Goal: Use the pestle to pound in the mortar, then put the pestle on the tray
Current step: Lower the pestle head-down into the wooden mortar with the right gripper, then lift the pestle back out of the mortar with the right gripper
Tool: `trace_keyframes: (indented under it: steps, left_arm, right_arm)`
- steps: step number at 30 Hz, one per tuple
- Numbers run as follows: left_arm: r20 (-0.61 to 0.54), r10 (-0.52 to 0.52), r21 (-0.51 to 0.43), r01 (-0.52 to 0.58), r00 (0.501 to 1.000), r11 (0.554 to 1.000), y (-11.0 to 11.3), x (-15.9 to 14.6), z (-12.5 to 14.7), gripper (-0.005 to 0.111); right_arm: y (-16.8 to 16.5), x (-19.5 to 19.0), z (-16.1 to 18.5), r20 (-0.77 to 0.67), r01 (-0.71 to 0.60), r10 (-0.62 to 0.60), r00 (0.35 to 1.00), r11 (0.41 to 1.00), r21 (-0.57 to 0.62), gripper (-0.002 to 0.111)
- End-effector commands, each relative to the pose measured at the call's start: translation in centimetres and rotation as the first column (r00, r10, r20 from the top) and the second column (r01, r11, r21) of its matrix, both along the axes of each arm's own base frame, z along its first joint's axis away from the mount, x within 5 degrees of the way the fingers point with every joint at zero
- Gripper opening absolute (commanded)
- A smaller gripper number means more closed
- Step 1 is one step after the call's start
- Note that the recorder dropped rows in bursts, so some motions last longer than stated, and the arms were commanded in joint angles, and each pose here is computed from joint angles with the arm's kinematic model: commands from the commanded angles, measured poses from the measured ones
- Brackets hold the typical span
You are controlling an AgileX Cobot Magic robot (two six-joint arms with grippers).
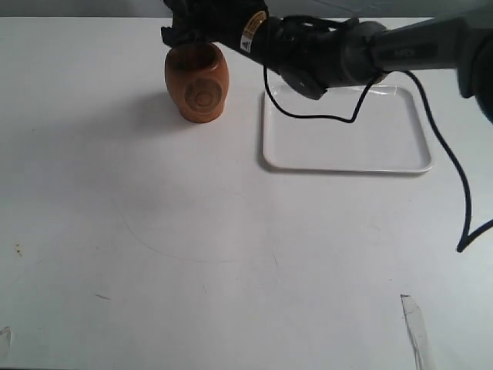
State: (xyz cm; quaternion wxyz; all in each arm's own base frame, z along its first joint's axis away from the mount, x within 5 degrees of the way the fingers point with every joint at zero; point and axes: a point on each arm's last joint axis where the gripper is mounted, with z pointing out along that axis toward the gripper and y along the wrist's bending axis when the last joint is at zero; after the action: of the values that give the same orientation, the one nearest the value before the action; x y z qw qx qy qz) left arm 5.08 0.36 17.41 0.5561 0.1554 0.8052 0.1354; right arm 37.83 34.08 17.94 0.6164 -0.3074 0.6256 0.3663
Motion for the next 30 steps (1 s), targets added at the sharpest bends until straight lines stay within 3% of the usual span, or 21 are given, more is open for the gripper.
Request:
trace_keyframes:
  steps: [1,3,6,10,13,17,20,25,30]
  left_arm:
    - [0.004,-0.006,-0.015,0.006,1.000,1.000,-0.1,0.0,0.0,0.000]
    - [0.004,-0.006,-0.015,0.006,1.000,1.000,-0.1,0.0,0.0,0.000]
    - [0.004,-0.006,-0.015,0.006,1.000,1.000,-0.1,0.0,0.0,0.000]
    - [0.004,-0.006,-0.015,0.006,1.000,1.000,-0.1,0.0,0.0,0.000]
    - [0.004,-0.006,-0.015,0.006,1.000,1.000,-0.1,0.0,0.0,0.000]
    - [0.004,-0.006,-0.015,0.006,1.000,1.000,-0.1,0.0,0.0,0.000]
    - [0.004,-0.006,-0.015,0.006,1.000,1.000,-0.1,0.0,0.0,0.000]
    - [0.004,-0.006,-0.015,0.006,1.000,1.000,-0.1,0.0,0.0,0.000]
    - [0.004,-0.006,-0.015,0.006,1.000,1.000,-0.1,0.0,0.0,0.000]
  right_arm:
    - [-0.4,-1.0,5.5,0.118,-0.035,0.033,0.992,0.999,0.018,0.000]
    - [-0.5,-0.9,5.1,0.101,-0.021,0.025,0.995,0.999,-0.036,0.000]
    - [-0.1,-0.2,0.0,0.006,-0.006,0.007,1.000,0.990,-0.139,0.000]
    - [0.0,0.1,-4.5,-0.109,-0.010,-0.010,0.994,0.984,-0.179,0.000]
    - [0.1,0.0,-3.2,-0.074,-0.024,0.014,0.997,0.991,-0.131,0.000]
    - [-0.5,-0.8,4.5,0.088,-0.013,0.018,0.996,0.998,-0.059,0.000]
    - [-1.0,-1.4,7.9,0.160,-0.008,0.012,0.987,1.000,-0.031,0.000]
    - [-0.7,-0.9,5.7,0.111,0.008,0.001,0.994,0.996,-0.086,0.000]
    - [-0.1,-0.1,-0.5,-0.019,-0.003,0.000,1.000,0.990,-0.144,0.000]
